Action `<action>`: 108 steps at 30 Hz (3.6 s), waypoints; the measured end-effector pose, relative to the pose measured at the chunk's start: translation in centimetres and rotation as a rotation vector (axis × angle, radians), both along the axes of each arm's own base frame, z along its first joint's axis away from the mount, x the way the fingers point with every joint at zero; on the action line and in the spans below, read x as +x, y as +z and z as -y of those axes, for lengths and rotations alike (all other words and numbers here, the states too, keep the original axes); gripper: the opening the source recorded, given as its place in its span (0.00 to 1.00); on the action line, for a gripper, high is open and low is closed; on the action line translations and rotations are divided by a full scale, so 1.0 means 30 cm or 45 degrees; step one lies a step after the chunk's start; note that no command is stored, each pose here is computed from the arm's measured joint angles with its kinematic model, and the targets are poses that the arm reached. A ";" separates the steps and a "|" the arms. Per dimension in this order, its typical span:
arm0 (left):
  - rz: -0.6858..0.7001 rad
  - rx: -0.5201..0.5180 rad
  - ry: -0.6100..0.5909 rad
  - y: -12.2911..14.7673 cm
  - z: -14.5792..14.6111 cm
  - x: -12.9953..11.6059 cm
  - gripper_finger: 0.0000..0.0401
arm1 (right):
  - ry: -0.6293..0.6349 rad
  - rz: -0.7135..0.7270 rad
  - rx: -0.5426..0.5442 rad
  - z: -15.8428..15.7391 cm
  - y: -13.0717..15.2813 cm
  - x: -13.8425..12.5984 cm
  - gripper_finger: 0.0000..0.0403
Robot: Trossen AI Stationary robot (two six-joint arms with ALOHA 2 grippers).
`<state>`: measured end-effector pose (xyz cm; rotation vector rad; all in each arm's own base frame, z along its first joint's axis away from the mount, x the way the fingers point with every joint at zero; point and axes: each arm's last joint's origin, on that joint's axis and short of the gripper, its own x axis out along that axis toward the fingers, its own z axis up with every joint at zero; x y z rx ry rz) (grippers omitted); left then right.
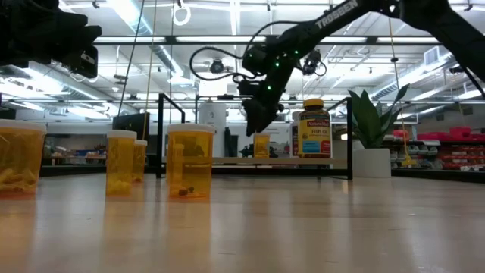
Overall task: Pick and place medicine bottles onto shelf by color
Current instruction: Put the large orange bottle on the shelf, then align the large orange bottle with the large orange bottle on the shelf
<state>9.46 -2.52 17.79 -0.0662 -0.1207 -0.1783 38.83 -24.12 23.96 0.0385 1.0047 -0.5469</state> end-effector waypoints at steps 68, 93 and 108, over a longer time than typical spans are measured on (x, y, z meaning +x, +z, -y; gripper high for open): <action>-0.001 0.000 0.000 0.000 0.000 0.000 0.27 | 1.149 0.173 0.289 -1.108 -0.103 0.192 0.76; -0.001 0.000 0.000 0.000 0.000 0.000 0.27 | 1.123 0.226 0.228 -1.123 -0.262 0.145 0.86; -0.001 0.000 0.001 -0.001 0.000 0.000 0.27 | 1.080 0.273 0.215 -1.123 -0.260 0.151 0.66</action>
